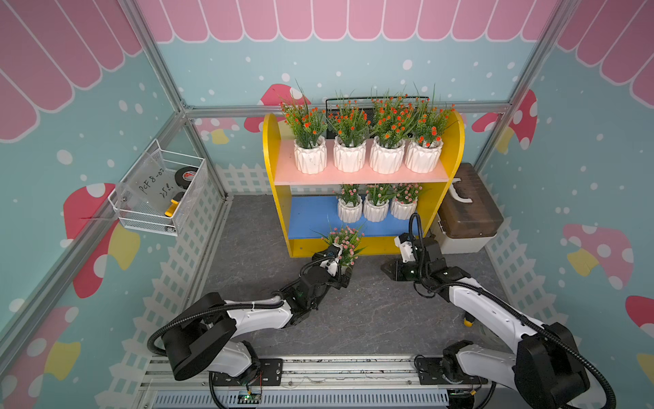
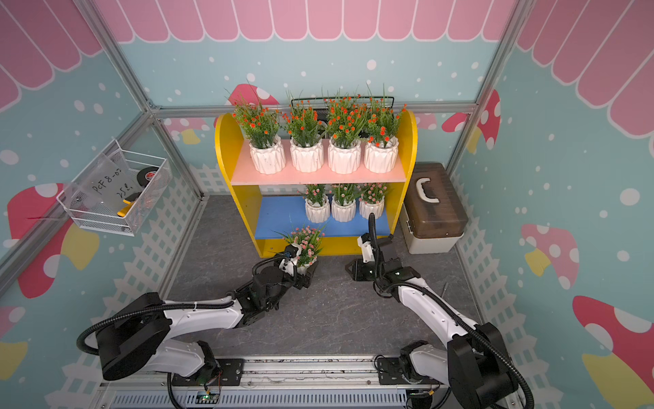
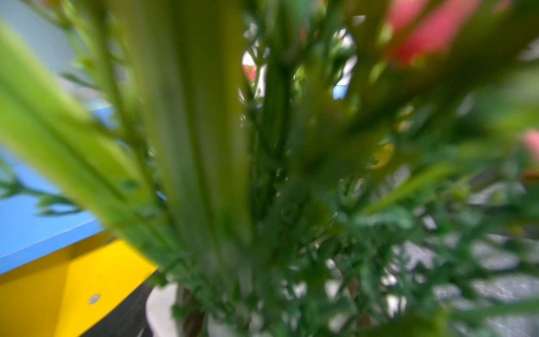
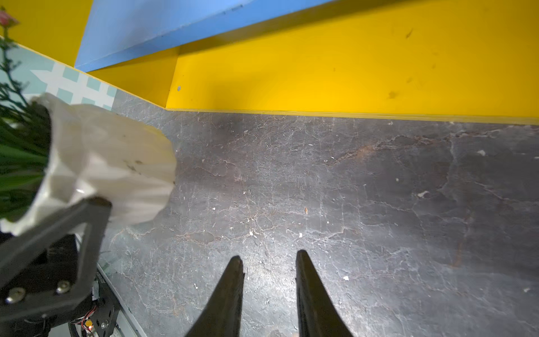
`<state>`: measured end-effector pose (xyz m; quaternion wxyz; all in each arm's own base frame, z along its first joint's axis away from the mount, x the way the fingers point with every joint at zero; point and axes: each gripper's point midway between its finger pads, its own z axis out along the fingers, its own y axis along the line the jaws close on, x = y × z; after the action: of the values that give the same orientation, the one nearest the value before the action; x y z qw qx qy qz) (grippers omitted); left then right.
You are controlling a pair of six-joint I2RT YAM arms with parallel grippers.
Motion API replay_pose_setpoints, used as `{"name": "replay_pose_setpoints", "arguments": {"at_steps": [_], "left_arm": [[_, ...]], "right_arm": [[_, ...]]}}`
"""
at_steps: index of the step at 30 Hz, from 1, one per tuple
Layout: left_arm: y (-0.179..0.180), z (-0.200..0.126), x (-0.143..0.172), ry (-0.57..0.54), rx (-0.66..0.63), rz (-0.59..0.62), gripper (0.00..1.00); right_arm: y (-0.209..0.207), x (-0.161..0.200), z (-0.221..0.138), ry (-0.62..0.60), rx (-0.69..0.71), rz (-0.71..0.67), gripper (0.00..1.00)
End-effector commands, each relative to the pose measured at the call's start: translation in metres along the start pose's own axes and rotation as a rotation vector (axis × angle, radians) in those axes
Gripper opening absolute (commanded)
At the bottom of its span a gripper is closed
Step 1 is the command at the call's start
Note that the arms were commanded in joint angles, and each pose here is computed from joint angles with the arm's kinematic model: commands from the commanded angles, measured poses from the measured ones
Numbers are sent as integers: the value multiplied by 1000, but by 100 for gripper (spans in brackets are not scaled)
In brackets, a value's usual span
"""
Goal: Place the baby's breath potted plants on the rack by color
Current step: Place the baby's breath potted plant on the rack.
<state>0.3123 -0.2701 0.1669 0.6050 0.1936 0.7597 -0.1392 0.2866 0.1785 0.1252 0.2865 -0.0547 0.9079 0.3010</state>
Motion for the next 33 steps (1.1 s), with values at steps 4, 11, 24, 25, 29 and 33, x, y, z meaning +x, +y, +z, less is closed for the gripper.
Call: {"name": "replay_pose_setpoints", "arguments": {"at_steps": [4,11,24,25,29,33], "left_arm": [[36,-2,-61,-109,-83,-72,80],[67,2,-84,-118,-144,-94,80],[104,32,-123,-167,-159,-170,80],[106,37,-124,-166,-161,-168,80],[114,57,-123,-160,-170,-161,80],[121,69,-122,-172,-173,-166,80]], "right_arm": [[-5,4,0,-13,9,-6,30],[-4,3,0,-12,3,-11,30],[-2,5,-6,-27,-5,-7,30],[-2,5,-7,-29,-4,-7,31],[-1,5,-9,-35,-5,-6,31],[-3,7,-12,-38,4,-6,31]]}}
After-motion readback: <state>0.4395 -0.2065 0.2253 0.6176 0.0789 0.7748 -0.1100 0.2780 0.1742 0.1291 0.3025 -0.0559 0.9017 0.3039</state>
